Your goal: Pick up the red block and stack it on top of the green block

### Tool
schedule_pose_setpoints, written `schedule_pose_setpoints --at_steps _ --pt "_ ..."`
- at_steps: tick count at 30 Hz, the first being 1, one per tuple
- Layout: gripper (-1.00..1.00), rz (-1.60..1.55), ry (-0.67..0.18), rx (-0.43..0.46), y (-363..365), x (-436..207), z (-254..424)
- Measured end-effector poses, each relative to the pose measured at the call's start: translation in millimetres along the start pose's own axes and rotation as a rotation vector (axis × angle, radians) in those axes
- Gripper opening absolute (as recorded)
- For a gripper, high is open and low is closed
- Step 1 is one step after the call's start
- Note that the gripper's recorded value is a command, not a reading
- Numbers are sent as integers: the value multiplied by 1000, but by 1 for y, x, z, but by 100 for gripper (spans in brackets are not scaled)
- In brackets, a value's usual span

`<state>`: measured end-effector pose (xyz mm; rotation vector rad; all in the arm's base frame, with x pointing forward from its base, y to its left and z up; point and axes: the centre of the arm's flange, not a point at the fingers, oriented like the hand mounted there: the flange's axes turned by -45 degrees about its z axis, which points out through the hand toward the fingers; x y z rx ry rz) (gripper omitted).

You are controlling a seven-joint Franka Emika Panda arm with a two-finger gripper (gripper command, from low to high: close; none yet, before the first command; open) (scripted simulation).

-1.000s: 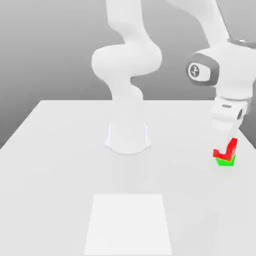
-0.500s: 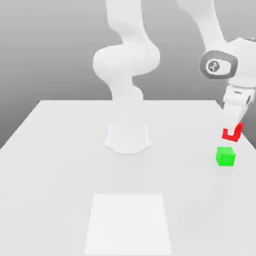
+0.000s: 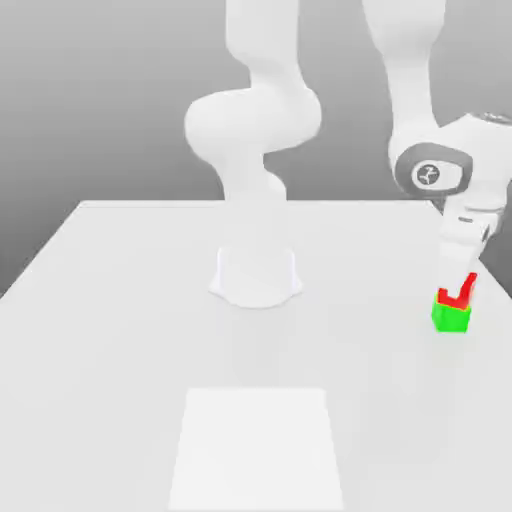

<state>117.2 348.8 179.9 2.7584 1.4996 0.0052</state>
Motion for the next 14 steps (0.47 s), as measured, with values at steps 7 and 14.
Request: schedule_pose_setpoints --at_steps 7,14 --pt "100 2 2 -9 1 3 -8" --pt "100 8 4 -30 4 9 -37"
